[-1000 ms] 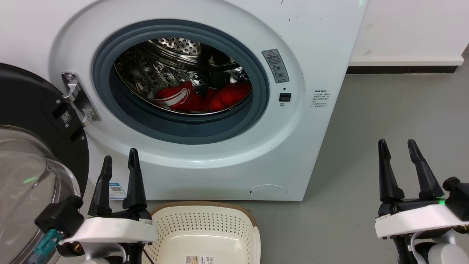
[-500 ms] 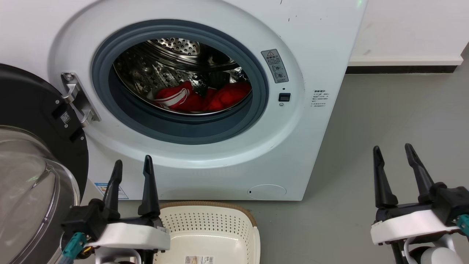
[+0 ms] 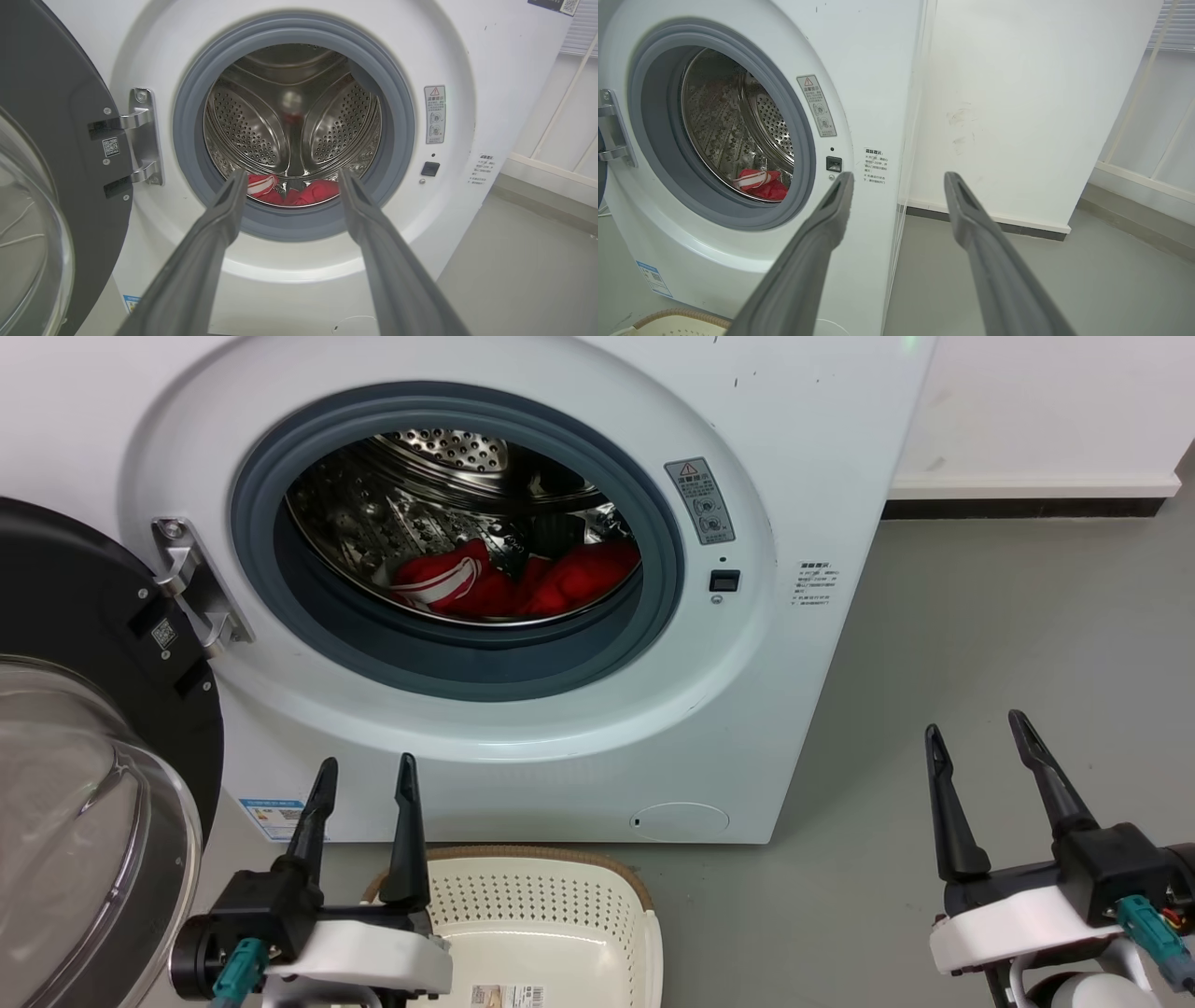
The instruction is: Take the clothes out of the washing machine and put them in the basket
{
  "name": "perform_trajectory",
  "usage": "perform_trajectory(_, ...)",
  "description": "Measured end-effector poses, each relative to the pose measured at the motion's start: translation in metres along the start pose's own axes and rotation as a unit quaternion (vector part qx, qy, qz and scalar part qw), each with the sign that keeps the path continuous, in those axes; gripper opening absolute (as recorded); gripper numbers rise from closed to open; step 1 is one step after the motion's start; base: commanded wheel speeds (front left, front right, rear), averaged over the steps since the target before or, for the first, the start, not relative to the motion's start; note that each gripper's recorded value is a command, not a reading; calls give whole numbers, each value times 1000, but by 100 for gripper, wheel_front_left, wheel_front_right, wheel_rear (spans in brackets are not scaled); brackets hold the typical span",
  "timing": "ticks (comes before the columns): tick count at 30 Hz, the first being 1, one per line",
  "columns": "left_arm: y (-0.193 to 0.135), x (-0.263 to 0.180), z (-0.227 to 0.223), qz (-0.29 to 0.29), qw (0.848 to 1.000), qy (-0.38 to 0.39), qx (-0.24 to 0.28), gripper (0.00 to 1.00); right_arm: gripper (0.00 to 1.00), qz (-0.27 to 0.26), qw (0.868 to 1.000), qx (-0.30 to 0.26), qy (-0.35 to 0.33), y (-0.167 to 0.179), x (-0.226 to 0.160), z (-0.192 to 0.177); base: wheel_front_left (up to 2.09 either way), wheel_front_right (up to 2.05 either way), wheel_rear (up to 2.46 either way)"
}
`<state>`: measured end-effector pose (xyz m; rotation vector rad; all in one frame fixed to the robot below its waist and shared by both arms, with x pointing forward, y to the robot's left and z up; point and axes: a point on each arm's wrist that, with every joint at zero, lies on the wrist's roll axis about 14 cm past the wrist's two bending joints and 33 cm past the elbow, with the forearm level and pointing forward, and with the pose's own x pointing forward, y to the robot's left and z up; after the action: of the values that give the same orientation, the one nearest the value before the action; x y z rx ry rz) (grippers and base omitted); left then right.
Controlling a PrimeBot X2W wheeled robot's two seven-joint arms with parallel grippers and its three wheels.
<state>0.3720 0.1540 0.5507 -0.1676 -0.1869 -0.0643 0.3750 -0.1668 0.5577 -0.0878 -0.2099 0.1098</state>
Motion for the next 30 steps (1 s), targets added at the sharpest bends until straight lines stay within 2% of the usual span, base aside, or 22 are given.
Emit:
perform_trajectory(5, -5, -3, -8, -13, 1000, 9, 20, 100, 100, 6, 1000, -22, 3, 2, -2, -3, 0, 0, 0)
perform_trajectory(9, -6, -7, -16, -22, 999, 20, 18, 100, 100, -3, 1000, 6, 26, -1, -8, -20, 0, 0, 0)
perform_trajectory(13, -4, -8, -18, -26, 999, 21, 28, 100, 100, -7, 999, 11, 45, -3, -12, -33, 0, 0, 0)
perform_trajectory(25, -11, -8, -20, -41, 996, 19, 81, 100, 100, -7, 999, 7, 47, -4, -14, -38, 0, 0, 0)
perform_trajectory(30, -9, -7, -20, -38, 996, 17, 78, 100, 100, -13, 998, 25, 52, -5, -15, -42, 0, 0, 0)
